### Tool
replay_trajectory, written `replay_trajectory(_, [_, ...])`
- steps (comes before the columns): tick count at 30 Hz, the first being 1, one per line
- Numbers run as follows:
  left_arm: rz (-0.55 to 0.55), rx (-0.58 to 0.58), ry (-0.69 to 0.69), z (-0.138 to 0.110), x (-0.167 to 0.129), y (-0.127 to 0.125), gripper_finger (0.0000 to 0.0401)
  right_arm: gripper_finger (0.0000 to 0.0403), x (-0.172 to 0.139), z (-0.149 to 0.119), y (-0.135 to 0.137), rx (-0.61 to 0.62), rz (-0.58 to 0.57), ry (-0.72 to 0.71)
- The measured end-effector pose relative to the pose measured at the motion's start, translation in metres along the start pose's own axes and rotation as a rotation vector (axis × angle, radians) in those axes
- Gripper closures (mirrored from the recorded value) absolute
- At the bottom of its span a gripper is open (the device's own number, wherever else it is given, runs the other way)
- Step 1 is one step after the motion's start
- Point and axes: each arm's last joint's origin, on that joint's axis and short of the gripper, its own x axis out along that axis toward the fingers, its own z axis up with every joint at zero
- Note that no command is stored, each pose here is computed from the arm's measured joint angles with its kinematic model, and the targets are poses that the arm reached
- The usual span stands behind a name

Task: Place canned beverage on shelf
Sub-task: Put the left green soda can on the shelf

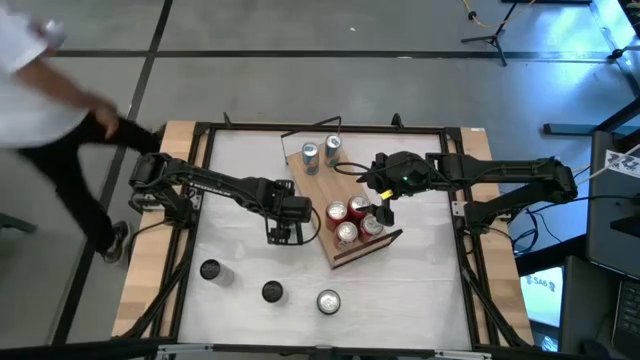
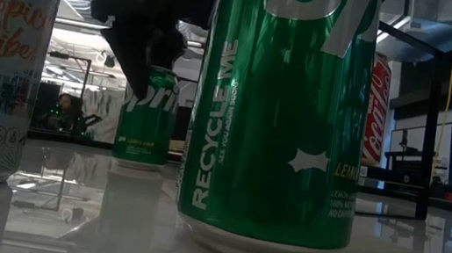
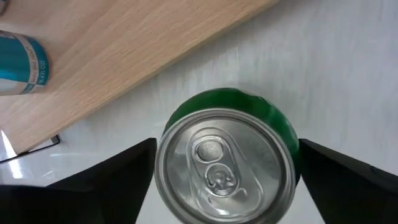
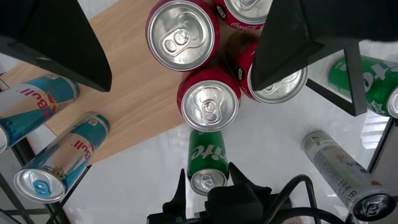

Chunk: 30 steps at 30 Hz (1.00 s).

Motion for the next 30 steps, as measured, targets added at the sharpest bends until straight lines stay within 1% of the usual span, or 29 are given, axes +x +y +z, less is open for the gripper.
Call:
replay_trajectory(3, [0.000, -0.003, -0.008, 0.001, 0.000, 0.000, 0.0011, 0.0024, 0.000, 0.000, 0.000, 0.000, 0.000, 0.000])
replay_trajectory(5, [-0.001, -0.009, -0.008, 0.001, 0.000, 0.000, 0.0004, 0.0024, 0.000, 0.000, 0.000, 0.000, 0.000, 0.000])
replay_trajectory(9, [-0.001, -0.033, -0.003, 0.000, 0.000, 0.000, 0.0006, 0.0024, 0.000, 0.000, 0.000, 0.000, 0.000, 0.000])
replay_trajectory(18, [-0.010, -0.026, 0.004, -0.005, -0.009, 0.000, 0.0008, 0.0024, 0.000, 0.001, 0.000, 0.000, 0.000, -0.013])
replay_trajectory(21, [-0.012, -0.026, -0.002, -0.008, -0.017, 0.001, 0.0008, 0.0024, 0.000, 0.003, 0.000, -0.001, 0.001, -0.035])
replay_trajectory(25, [-0.014, -0.032, -0.047, -0.013, -0.033, 0.004, 0.0008, 0.0024, 0.000, 0.008, 0.000, 0.003, 0.005, -0.080])
replay_trajectory(30, [-0.016, -0.040, -0.115, -0.022, -0.056, 0.007, 0.0008, 0.0024, -0.001, 0.016, 0.003, -0.002, 0.102, -0.165])
